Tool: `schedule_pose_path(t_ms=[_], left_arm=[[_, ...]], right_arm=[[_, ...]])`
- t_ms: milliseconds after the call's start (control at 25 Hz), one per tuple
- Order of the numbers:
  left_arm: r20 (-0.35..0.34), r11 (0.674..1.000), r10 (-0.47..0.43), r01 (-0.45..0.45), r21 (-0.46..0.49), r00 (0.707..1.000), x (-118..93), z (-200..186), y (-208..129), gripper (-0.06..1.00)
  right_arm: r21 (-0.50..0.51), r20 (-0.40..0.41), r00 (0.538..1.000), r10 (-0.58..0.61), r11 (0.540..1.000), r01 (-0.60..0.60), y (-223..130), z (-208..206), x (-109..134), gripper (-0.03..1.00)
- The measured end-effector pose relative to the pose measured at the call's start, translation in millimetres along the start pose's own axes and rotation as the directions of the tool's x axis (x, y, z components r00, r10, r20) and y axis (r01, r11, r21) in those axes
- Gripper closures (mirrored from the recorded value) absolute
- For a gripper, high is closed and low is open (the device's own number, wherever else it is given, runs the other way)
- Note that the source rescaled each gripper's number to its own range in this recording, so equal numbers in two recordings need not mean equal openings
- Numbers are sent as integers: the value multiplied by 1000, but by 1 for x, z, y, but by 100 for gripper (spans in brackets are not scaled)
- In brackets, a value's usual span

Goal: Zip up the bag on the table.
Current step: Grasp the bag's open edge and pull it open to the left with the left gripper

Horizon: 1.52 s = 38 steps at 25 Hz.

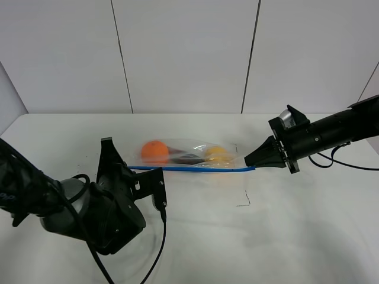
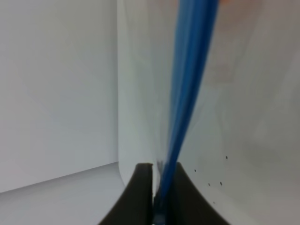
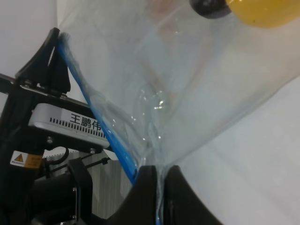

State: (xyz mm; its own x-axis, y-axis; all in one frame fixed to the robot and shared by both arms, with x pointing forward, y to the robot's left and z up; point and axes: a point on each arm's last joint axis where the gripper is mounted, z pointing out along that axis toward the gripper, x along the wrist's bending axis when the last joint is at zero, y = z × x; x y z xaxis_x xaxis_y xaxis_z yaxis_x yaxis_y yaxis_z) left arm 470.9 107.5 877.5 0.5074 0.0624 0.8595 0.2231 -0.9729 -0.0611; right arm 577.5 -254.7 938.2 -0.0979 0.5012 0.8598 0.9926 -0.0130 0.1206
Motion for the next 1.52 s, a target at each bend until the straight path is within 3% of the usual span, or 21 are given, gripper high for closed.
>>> schedule_pose_path(t_ms=[1520], left_arm=[[-20, 999, -23, 24, 30, 1000, 5, -1, -4, 94]], right_arm=[[2, 3, 1000, -2, 1000, 2, 0, 0, 0, 97]])
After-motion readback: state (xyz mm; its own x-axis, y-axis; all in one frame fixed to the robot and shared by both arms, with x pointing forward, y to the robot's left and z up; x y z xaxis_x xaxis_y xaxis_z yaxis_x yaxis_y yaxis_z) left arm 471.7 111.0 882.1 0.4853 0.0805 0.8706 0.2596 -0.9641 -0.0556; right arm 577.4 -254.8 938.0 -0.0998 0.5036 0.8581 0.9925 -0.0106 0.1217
